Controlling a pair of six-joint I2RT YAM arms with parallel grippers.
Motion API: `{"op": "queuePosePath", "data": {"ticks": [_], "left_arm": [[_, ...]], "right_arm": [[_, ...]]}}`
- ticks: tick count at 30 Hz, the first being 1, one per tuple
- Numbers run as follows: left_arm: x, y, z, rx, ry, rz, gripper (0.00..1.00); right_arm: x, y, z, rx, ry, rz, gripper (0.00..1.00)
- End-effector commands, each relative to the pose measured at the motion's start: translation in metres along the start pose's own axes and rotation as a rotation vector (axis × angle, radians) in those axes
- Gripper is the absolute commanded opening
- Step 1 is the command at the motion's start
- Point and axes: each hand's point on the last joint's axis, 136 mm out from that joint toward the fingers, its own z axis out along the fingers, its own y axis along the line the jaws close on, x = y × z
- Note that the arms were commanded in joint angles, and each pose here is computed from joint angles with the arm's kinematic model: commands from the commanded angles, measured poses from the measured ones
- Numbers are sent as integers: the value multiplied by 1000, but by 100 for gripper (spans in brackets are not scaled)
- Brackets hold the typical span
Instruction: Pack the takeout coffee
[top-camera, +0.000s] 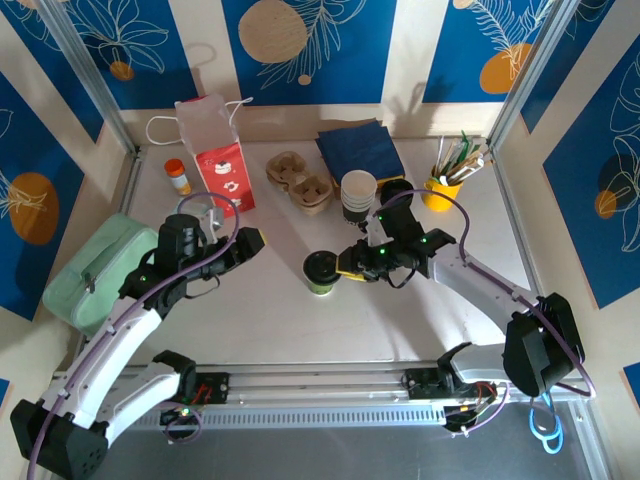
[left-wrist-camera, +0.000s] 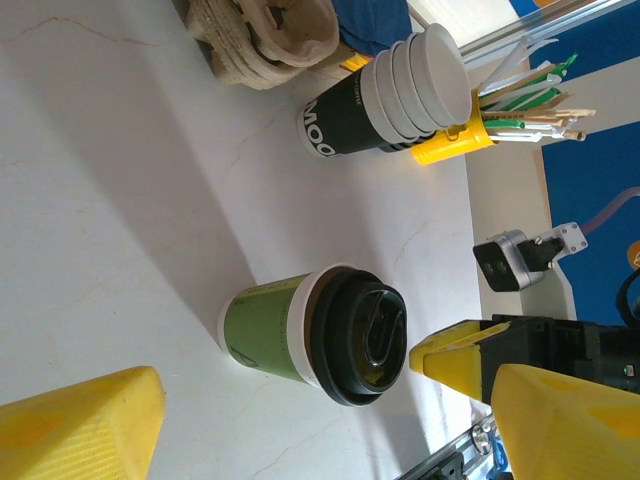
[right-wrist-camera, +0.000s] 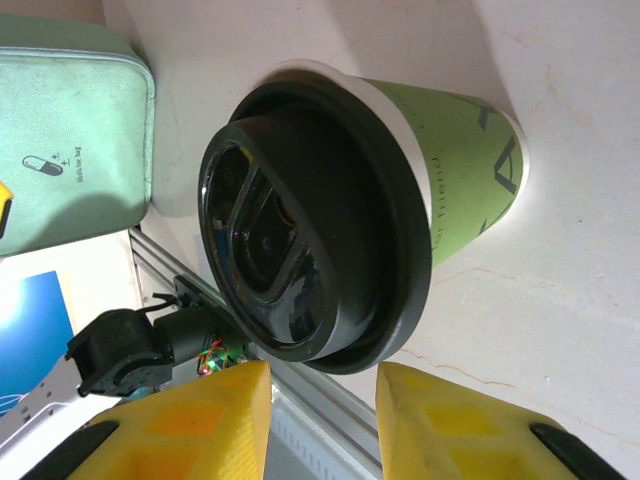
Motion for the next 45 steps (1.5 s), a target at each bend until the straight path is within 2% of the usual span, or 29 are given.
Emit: {"op": "queuePosePath", "data": {"ticks": [1, 22, 31, 37, 42, 45], "left_arm": [[-2, 0, -5, -1, -17, 28, 85], [1, -1, -5, 10, -7, 35, 86], [3, 5, -1, -8, 1, 43, 87], [17, 10, 24, 8, 109, 55, 87], [34, 7, 48, 10, 183, 84, 87], [44, 6, 62, 7, 217, 88, 82]], "right_arm": [[-3, 7, -1, -5, -1, -23, 33], [-10, 24, 14, -26, 13, -83, 35], [-11, 24, -2, 9, -25, -101, 35], [-11, 27, -18, 9, -66, -129, 37], [-14, 24, -35, -35, -108, -114, 54], [-17, 20, -42, -79, -122, -77, 55]]}}
